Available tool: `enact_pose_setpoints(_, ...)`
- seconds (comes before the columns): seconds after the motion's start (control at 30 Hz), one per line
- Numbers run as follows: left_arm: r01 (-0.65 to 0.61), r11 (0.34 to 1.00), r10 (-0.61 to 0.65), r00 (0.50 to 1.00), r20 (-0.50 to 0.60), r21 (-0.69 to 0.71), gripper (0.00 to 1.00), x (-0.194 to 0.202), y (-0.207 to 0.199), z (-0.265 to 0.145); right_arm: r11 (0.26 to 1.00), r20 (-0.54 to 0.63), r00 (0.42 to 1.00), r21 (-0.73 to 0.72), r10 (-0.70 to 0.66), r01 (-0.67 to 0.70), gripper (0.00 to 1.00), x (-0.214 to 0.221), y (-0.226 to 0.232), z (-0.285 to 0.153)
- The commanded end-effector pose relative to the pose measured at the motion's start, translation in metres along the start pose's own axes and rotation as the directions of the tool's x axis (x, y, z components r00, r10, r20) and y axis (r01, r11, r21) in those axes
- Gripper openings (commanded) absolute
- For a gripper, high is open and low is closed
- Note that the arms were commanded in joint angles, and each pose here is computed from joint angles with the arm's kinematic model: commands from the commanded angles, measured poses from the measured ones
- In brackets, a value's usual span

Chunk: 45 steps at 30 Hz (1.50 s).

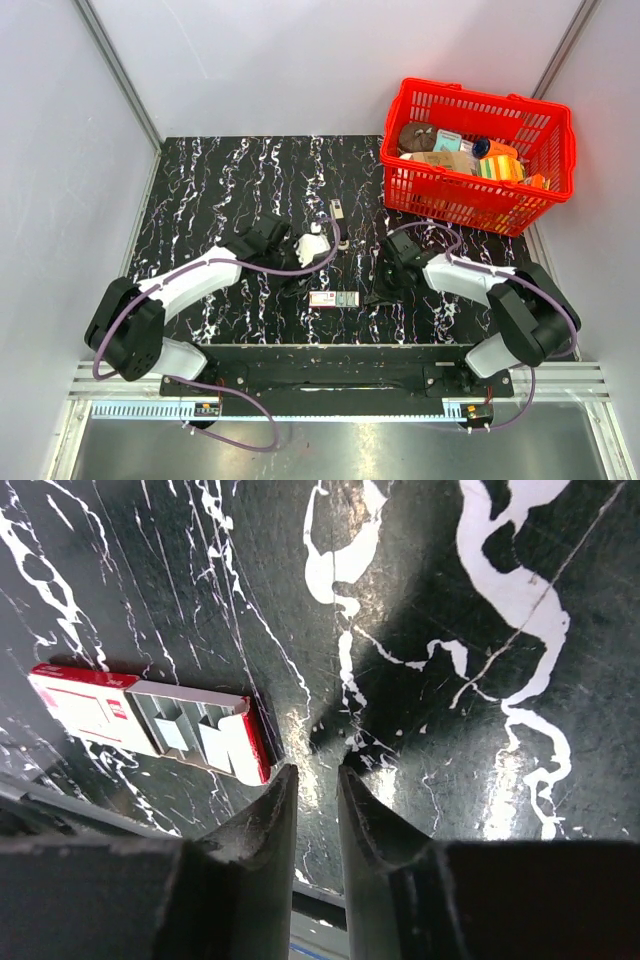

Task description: Unload the staples from the stapler

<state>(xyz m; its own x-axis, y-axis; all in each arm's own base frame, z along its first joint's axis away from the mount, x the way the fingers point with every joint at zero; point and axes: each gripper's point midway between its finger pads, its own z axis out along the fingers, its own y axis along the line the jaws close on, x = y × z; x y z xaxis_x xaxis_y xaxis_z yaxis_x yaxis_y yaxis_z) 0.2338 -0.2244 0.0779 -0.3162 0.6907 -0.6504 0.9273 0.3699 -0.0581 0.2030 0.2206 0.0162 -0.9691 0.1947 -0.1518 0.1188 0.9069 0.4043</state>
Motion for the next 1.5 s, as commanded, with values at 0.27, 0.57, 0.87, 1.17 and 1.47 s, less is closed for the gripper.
enact_pose_setpoints(0.27, -0.188, 0.980, 0.181, 0.979, -0.091, -0.070, 0.65, 0.012, -0.007, 0.016, 0.951, -0.002, 0.993, -0.289, 0.117, -0.113, 0.34, -0.003, 0.019, 0.001)
enact_pose_setpoints(0.57, -0.228, 0.968, 0.214, 0.968, -0.129, -0.107, 0.64, 0.022, -0.007, 0.031, 0.946, 0.001, 0.992, -0.301, 0.125, -0.118, 0.27, -0.007, 0.021, 0.007)
enact_pose_setpoints(0.87, -0.241, 0.963, 0.221, 0.963, -0.154, -0.124, 0.63, 0.024, -0.004, 0.043, 0.949, -0.002, 0.994, -0.295, 0.113, -0.109, 0.22, -0.007, 0.020, 0.011)
enact_pose_setpoints(1.17, -0.249, 0.960, 0.226, 0.960, -0.164, -0.132, 0.63, 0.019, -0.001, 0.048, 0.952, -0.002, 0.997, -0.295, 0.081, -0.078, 0.20, -0.013, 0.025, 0.013)
enact_pose_setpoints(1.47, -0.253, 0.959, 0.229, 0.958, -0.172, -0.129, 0.63, 0.018, -0.001, 0.051, 0.956, -0.019, 1.000, -0.291, 0.021, -0.026, 0.20, -0.006, 0.036, 0.020)
